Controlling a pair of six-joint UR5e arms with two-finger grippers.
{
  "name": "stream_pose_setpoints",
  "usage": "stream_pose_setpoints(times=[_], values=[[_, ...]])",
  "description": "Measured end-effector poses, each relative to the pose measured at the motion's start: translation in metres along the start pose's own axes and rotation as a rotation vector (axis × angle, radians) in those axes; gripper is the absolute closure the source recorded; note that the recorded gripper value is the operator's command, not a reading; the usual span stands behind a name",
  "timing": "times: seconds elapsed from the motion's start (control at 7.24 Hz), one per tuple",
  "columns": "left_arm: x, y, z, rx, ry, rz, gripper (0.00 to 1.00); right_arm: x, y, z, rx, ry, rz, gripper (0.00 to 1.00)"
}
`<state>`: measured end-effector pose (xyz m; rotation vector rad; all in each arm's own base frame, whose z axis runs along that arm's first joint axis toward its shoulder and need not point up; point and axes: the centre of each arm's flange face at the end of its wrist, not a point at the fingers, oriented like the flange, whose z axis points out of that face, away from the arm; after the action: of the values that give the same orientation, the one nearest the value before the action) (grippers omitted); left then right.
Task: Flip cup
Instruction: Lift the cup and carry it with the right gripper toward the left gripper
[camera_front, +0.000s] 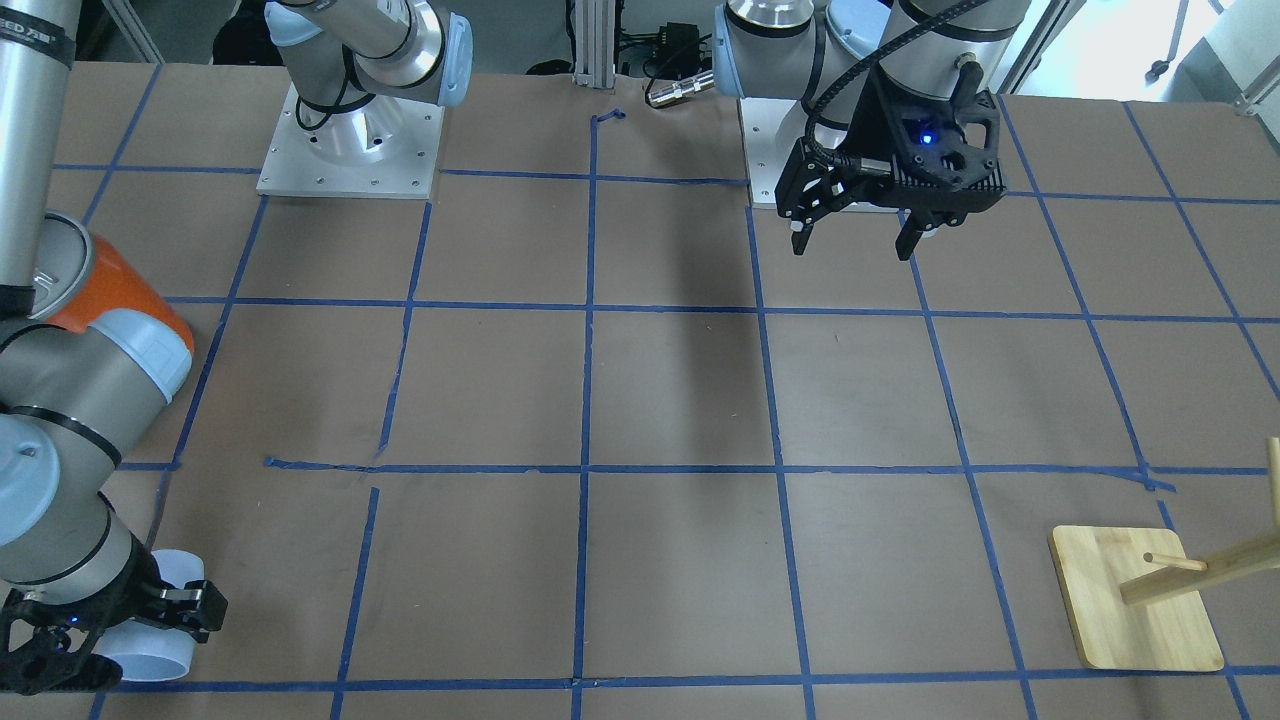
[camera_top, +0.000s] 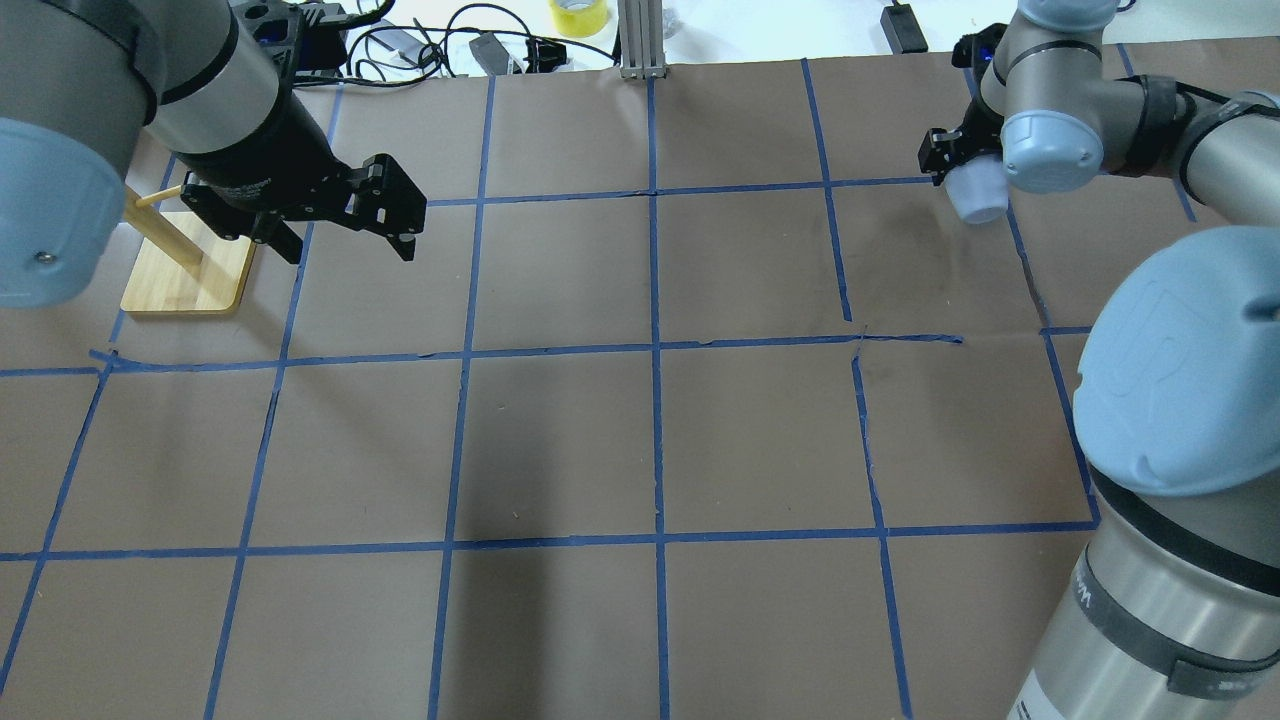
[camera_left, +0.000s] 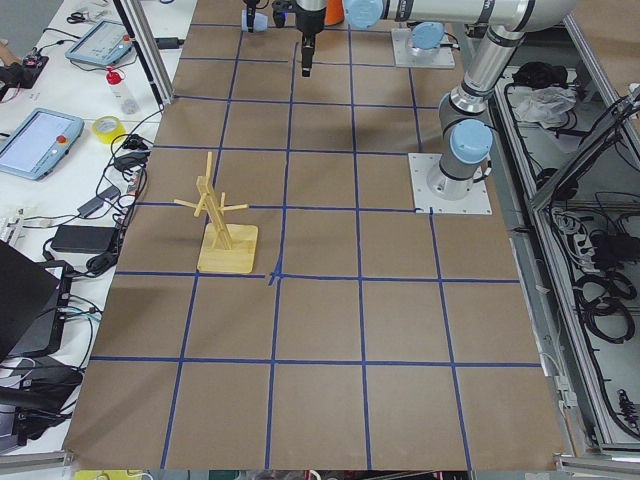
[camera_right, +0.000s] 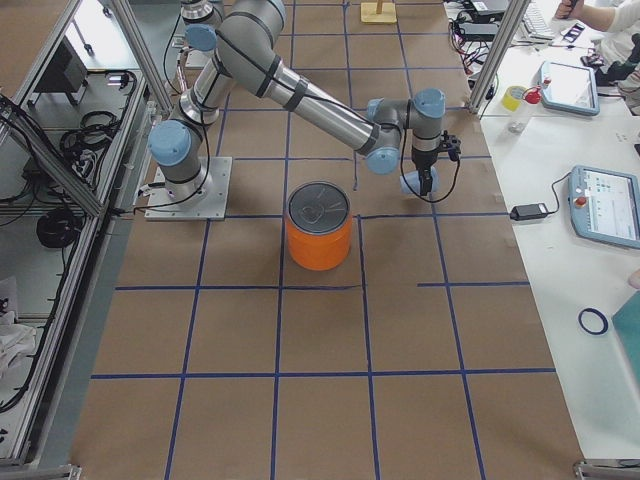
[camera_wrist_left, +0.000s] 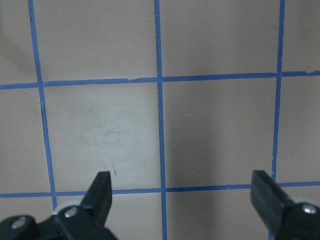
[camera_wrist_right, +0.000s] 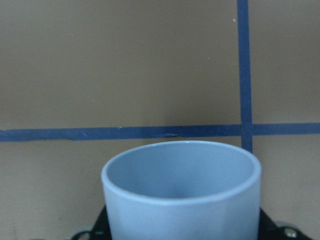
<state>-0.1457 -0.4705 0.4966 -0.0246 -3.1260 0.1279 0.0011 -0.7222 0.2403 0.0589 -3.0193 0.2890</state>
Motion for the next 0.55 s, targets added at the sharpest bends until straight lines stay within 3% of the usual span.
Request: stream_pose_setpoints(times=[0.28,0.55], values=[[0.001,0.0,0.0,-0.002,0.012,-0.006,0.0,-0.09,-0.001,-0.044,0.058,-0.007,-0.13,0.8],[0.002,0.001,0.0,-0.004,0.016,-0.008,0.0,-0.202,0.018,-0.068,0.098,-0.032,-0.379,0.82]])
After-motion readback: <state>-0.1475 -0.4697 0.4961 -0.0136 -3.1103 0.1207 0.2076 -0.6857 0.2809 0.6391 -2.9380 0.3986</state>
